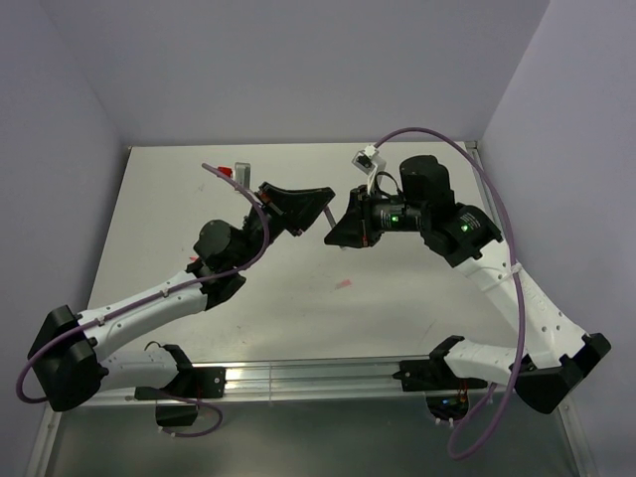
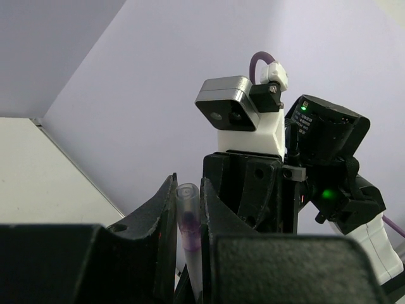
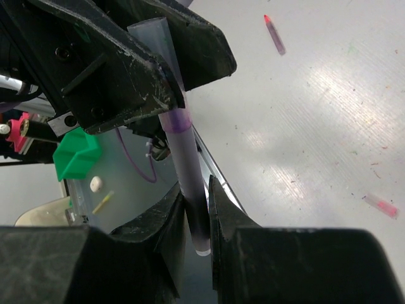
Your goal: Insert the pens into the pen caps
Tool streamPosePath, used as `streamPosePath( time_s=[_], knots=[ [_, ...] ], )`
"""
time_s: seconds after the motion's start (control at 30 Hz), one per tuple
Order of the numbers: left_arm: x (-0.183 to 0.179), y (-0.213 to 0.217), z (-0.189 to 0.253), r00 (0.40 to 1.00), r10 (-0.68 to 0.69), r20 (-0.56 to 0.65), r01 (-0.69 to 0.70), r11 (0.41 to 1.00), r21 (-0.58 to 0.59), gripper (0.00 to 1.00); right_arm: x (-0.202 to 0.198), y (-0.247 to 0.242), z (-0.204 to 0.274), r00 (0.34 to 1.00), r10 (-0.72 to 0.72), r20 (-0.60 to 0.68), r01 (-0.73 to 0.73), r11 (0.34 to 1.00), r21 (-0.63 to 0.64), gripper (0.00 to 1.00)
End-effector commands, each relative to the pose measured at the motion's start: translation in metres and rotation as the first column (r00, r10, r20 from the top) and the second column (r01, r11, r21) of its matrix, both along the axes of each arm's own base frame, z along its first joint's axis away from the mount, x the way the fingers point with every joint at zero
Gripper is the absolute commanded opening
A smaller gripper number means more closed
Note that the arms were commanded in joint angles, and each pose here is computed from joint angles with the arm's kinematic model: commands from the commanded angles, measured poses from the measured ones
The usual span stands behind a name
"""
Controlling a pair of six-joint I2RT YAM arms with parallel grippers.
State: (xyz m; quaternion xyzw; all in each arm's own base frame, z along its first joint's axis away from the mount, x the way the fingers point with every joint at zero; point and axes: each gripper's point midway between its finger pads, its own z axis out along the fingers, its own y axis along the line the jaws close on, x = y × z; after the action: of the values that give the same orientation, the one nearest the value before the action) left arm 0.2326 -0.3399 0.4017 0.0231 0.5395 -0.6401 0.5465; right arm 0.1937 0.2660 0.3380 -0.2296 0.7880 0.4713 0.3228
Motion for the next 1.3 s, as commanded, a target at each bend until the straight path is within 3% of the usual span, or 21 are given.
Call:
streamPosePath(
  time_s=[0.0, 0.53, 0.83, 1.0, 1.27],
  knots=[
    [-0.087, -0.052, -0.114, 0.912, -0.376, -0.164, 0.409, 0.860, 0.304, 0.00, 0.071, -0.016, 0.140, 0.887, -0.313, 0.339, 0.198, 0.922, 0.333, 0.00],
    [-0.070, -0.045, -0.089, 0.949, -0.278, -0.149, 0.312, 0.898, 0.311, 0.00, 0.066, -0.011, 0.113, 0.918, -0.271, 0.289, 0.179, 0.934, 0.309, 0.00],
    [-0.050, -0.038, -0.079, 0.952, -0.218, -0.215, 0.274, 0.922, 0.274, 0.00, 0.061, -0.010, 0.105, 0.929, -0.243, 0.277, 0.158, 0.942, 0.297, 0.01],
    [-0.026, -0.025, -0.073, 0.958, -0.150, -0.244, 0.215, 0.940, 0.264, 0.00, 0.056, -0.008, 0.088, 0.944, -0.216, 0.251, 0.144, 0.950, 0.279, 0.10],
    [0.000, -0.012, -0.054, 0.970, -0.100, -0.220, 0.157, 0.953, 0.260, 0.00, 0.045, -0.007, 0.066, 0.957, -0.184, 0.225, 0.127, 0.961, 0.244, 0.34]
  ],
)
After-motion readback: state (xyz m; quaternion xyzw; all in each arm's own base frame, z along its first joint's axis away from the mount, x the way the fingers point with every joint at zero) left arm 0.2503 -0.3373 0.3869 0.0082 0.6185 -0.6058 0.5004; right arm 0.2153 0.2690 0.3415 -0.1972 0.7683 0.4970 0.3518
